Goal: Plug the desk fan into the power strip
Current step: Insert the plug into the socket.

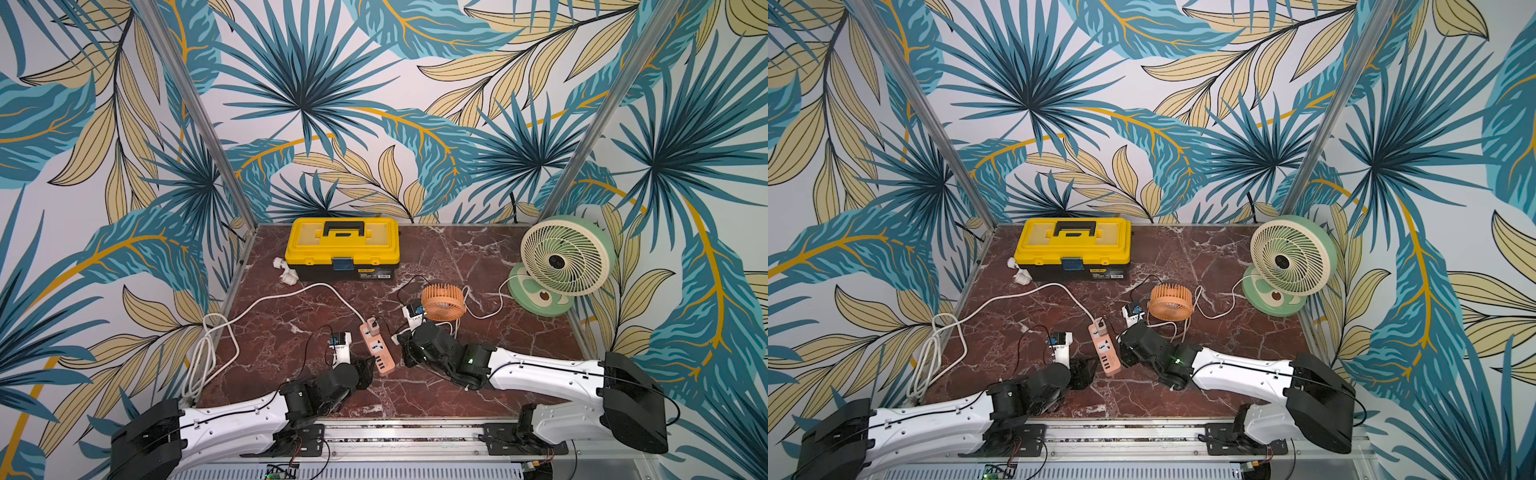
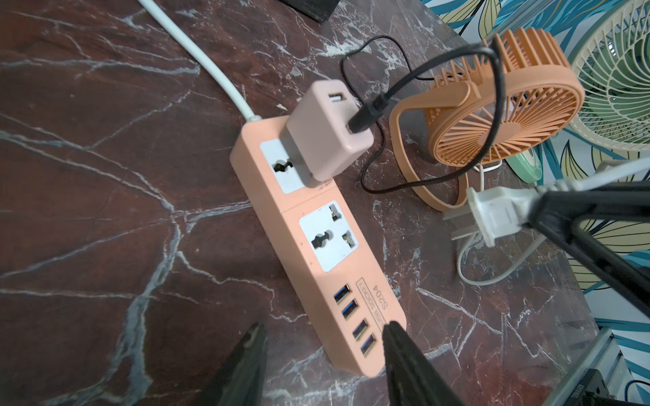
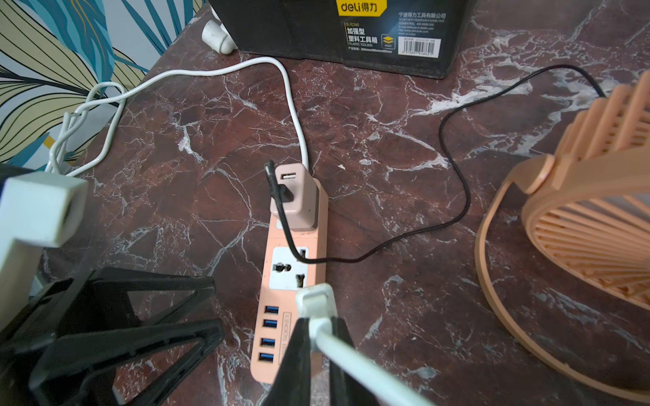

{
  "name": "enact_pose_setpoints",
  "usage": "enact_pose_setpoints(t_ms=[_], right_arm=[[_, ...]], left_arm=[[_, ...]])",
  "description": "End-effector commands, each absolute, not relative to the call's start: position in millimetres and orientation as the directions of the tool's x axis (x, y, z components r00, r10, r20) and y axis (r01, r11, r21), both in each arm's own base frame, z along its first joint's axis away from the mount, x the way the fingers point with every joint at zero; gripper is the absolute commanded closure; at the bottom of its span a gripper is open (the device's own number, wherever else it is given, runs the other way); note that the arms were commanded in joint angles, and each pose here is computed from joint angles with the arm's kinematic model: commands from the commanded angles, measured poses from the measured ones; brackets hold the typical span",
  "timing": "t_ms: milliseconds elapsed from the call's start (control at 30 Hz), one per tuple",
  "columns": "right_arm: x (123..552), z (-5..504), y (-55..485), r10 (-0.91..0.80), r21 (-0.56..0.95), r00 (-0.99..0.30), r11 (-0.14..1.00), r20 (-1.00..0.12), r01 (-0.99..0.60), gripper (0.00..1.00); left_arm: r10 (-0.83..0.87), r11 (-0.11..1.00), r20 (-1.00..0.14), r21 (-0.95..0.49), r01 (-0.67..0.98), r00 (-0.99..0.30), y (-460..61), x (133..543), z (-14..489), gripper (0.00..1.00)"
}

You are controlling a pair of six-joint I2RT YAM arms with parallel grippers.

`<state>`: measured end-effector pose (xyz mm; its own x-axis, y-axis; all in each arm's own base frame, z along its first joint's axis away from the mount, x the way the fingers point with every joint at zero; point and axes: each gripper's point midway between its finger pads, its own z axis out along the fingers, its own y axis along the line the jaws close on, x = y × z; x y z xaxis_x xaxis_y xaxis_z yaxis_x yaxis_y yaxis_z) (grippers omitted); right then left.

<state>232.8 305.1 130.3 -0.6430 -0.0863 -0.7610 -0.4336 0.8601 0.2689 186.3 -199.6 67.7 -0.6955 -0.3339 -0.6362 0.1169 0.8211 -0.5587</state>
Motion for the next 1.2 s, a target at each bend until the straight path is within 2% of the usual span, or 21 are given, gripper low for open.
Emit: enact_pose_setpoints(t_ms=[0, 267, 700, 1167], right_arm=[[228.5, 128.1, 298.0, -0.081, 0.266, -0.642, 0.865, -0.762, -0.425, 1.0], [211.7, 133.0, 303.5, -0.148, 0.25, -0.628, 0.83, -0.764, -0.498, 1.0], [222.0, 127.8, 323.0, -0.194, 0.18, -0.612, 0.85, -0.767, -0.495, 1.0], [232.8, 129.4, 348.6, -0.203, 0.21, -0.632, 0.831, -0.748, -0.515, 1.0]], left_arm=[[-0.352, 0.81, -0.627, -0.576, 0.11, -0.695, -199.3, 189.4, 65.4, 0.44], [-0.342, 0.811, -0.621, -0.575, 0.113, -0.705, -206.8, 196.1, 56.4, 0.43], [-0.364, 0.779, -0.595, -0.616, 0.116, -0.717, -217.4, 197.7, 46.9, 0.46], [-0.378, 0.762, -0.591, -0.636, 0.124, -0.713, -222.6, 199.2, 46.8, 0.49]])
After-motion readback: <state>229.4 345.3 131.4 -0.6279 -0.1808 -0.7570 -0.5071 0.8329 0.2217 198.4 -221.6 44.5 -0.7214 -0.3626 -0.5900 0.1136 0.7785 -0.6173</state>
